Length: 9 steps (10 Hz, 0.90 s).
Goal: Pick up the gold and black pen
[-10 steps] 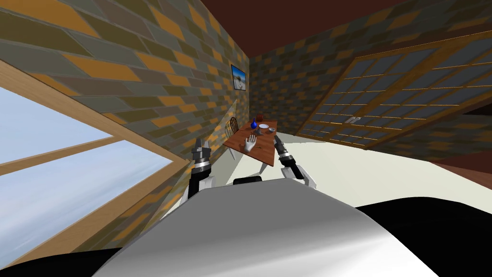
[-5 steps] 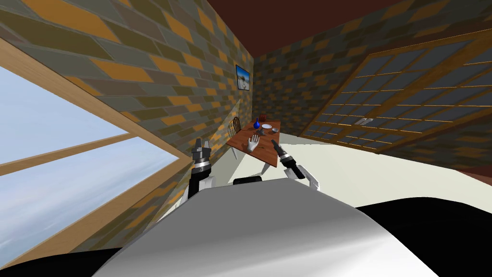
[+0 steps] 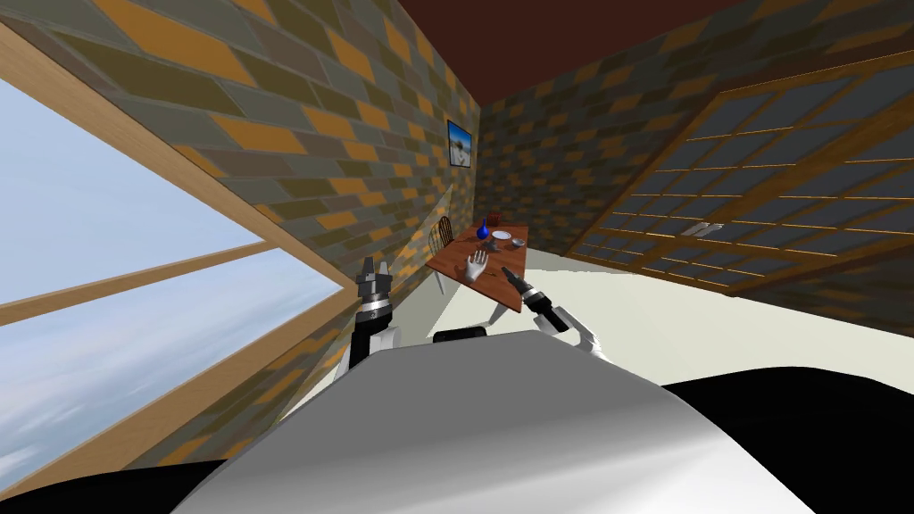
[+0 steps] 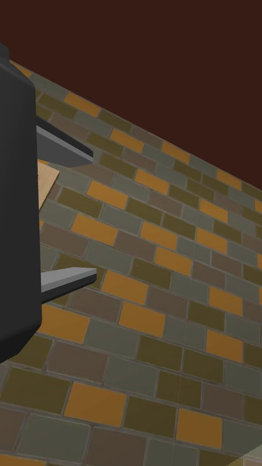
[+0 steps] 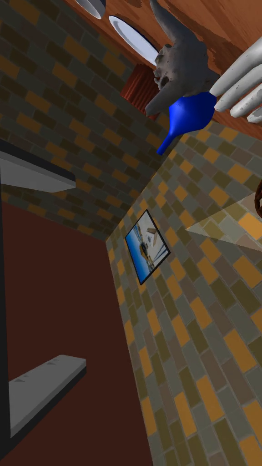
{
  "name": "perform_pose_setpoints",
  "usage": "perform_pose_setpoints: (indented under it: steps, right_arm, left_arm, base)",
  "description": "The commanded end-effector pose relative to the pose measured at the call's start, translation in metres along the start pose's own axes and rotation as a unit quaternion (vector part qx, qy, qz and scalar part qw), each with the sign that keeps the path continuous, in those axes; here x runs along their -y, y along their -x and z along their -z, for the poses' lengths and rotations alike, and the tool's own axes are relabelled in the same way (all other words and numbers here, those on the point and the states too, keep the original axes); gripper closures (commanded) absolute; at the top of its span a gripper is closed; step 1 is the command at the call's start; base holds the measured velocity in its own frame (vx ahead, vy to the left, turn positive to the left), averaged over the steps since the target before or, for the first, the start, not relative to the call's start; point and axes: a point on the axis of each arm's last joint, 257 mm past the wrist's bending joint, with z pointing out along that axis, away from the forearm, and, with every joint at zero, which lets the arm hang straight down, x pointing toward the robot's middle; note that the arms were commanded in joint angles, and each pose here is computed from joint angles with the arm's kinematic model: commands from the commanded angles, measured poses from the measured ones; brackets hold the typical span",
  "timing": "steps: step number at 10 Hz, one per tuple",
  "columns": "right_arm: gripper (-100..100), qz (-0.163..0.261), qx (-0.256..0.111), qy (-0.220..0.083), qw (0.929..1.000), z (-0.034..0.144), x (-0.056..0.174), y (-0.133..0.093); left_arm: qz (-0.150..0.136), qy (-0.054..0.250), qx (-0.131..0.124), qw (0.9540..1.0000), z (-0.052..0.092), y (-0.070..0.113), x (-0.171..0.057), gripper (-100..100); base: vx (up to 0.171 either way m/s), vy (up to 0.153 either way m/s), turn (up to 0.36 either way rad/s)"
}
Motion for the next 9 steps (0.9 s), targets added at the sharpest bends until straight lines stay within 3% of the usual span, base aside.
perform_pose_setpoints:
  steps: [1,4,5,6,7,8,9]
  right_arm:
    - [-100,0.039,-0.034,-0.011,0.9986,0.008,0.019,-0.011]
    - [-100,0.081,-0.073,-0.029,0.9936,0.021,0.047,-0.020]
    - [-100,0.114,-0.101,-0.034,0.9878,0.029,0.062,-0.028]
    - [-100,0.118,-0.108,-0.045,0.9861,0.034,0.073,-0.027]
    - [-100,0.153,-0.140,-0.051,0.9771,0.045,0.090,-0.033]
    - [-100,0.154,-0.143,-0.058,0.9760,0.049,0.097,-0.033]
    - [-100,0.186,-0.173,-0.061,0.9652,0.059,0.111,-0.037]
  left_arm:
    - [0.000,0.000,0.000,1.0000,0.000,0.000,0.000,0]
    - [0.000,0.000,0.000,1.0000,0.000,0.000,0.000,0]
    - [0.000,0.000,0.000,1.0000,0.000,0.000,0.000,0]
    - [0.000,0.000,0.000,1.0000,0.000,0.000,0.000,0]
    - [0.000,0.000,0.000,1.0000,0.000,0.000,0.000,0]
    - [0.000,0.000,0.000,1.0000,0.000,0.000,0.000,0]
    - [0.000,0.000,0.000,1.0000,0.000,0.000,0.000,0]
  base:
    - [0.002,0.058,0.138]
    - [0.013,0.051,0.099]
    - [0.020,0.069,0.154]
    - [0.018,0.051,0.069]
    - [0.030,0.054,0.154]
    - [0.025,0.045,0.091]
    - [0.029,0.057,0.164]
